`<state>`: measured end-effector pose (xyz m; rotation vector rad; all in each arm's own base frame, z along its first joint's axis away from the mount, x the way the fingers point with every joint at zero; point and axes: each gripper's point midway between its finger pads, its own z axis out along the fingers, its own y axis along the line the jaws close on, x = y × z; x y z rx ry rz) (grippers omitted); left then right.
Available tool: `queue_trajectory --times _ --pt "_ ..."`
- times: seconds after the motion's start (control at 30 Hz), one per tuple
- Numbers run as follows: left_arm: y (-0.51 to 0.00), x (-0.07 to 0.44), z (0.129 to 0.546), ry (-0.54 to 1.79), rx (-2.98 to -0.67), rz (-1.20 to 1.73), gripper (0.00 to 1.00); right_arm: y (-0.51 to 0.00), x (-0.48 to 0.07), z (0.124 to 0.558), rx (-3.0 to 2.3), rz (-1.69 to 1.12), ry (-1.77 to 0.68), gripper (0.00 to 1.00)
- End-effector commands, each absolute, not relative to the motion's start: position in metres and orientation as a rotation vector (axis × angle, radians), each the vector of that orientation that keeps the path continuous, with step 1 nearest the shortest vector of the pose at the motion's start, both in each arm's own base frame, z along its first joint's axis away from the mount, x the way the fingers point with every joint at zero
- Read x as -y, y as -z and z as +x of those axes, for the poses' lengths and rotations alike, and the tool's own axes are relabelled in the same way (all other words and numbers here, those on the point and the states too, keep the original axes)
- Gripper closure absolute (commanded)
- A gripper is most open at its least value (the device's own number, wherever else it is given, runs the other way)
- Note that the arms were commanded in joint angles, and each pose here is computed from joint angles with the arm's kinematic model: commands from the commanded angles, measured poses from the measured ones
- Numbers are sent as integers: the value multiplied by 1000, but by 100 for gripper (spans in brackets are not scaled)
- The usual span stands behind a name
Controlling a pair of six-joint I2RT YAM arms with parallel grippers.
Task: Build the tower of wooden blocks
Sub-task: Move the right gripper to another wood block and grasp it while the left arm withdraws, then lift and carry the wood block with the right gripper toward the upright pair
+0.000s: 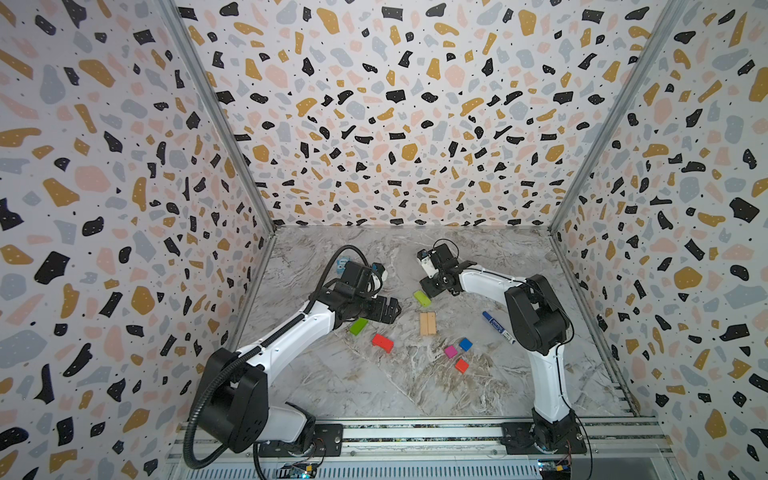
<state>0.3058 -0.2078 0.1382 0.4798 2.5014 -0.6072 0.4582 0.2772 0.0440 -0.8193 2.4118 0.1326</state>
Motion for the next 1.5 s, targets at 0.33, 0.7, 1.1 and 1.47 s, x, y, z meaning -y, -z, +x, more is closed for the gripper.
queue_trajectory --times 0.33,0.7,1.1,1.47 --pt "-139 209 307 633 -2483 490 1 -45 -280 466 -2407 -822 -161 48" --pt "-138 207 308 624 -2488 481 2 -43 -279 465 -2417 -799 -175 65" --pt "-131 206 308 623 -2507 469 2 -89 -262 464 -2425 -594 -215 82" --pt "-132 206 310 625 -2507 468 2 -105 -219 411 -2605 -322 -173 82"
